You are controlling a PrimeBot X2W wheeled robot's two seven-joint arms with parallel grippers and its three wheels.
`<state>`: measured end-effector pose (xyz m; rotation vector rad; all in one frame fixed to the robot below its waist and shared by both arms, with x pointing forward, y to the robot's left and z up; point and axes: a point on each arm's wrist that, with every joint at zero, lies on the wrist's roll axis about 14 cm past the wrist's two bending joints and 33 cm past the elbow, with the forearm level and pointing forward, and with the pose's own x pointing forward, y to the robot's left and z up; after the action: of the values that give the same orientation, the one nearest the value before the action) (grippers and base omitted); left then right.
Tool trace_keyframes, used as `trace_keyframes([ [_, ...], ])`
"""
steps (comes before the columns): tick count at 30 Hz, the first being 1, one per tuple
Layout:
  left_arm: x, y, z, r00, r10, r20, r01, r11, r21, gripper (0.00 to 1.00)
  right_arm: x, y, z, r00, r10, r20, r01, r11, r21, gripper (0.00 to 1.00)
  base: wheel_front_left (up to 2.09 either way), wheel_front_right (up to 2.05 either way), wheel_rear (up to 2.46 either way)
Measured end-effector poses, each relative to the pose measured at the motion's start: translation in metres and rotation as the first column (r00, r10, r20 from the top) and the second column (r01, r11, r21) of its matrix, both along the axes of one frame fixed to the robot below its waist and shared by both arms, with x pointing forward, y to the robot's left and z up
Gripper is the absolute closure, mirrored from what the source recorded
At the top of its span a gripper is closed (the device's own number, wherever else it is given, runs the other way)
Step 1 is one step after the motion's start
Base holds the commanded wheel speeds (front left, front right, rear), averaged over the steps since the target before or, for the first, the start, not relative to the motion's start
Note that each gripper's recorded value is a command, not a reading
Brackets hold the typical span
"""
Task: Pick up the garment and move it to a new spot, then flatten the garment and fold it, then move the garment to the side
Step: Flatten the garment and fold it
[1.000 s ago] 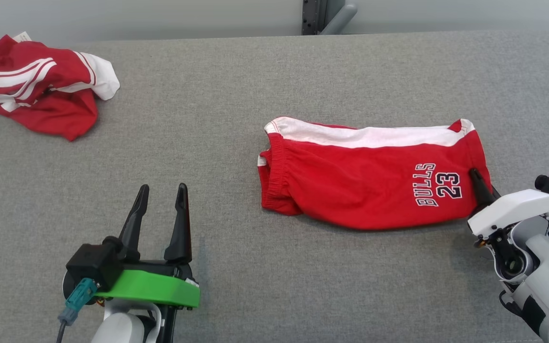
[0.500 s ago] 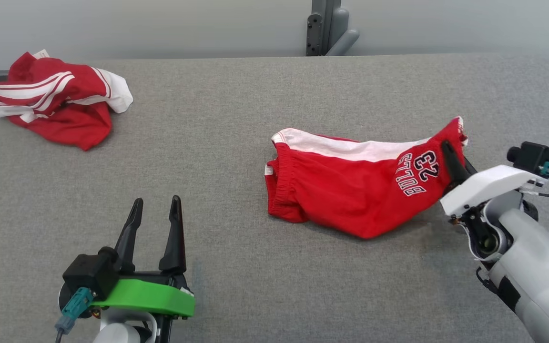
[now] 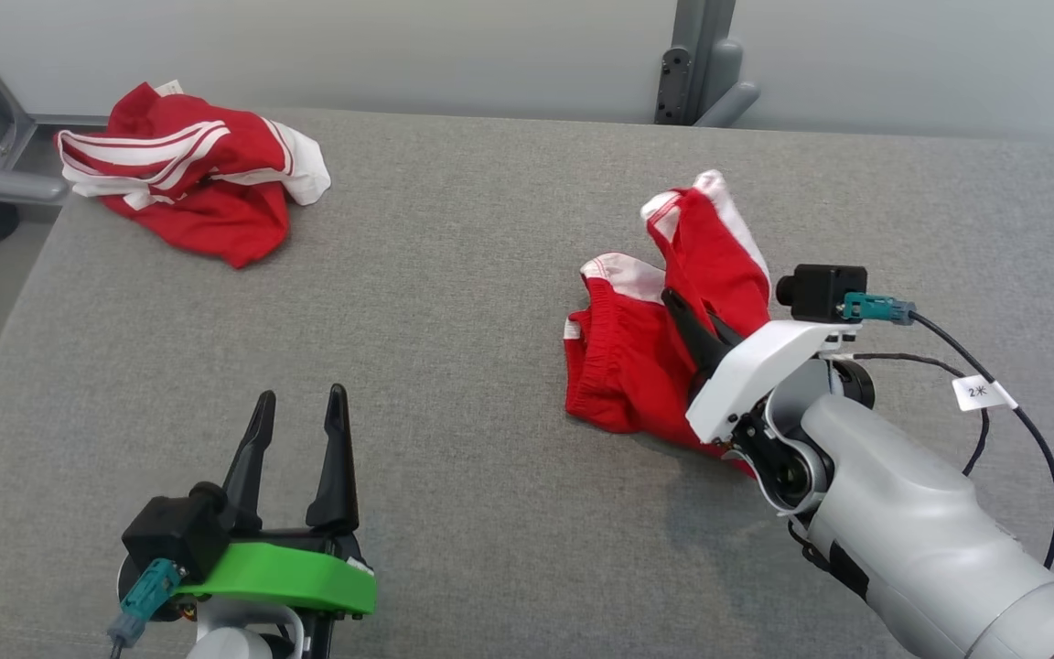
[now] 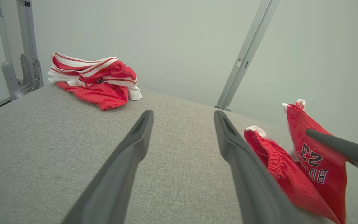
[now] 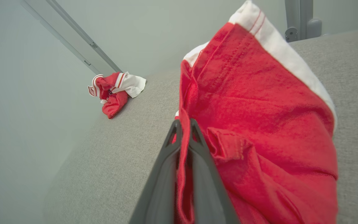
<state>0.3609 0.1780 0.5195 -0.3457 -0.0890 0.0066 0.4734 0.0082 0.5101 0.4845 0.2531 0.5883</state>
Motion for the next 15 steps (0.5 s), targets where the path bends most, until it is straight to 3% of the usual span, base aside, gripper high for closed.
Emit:
trace_keyframes([
  [15, -0.008, 0.018, -0.008, 0.998, 0.065, -0.023, -0.065, 0.998, -0.014, 0.0, -0.012, 0.044, -0.032, 0.991, 0.129, -0.035, -0.133, 0.982, -0.134, 1.0, 0.0, 0.0, 0.0],
])
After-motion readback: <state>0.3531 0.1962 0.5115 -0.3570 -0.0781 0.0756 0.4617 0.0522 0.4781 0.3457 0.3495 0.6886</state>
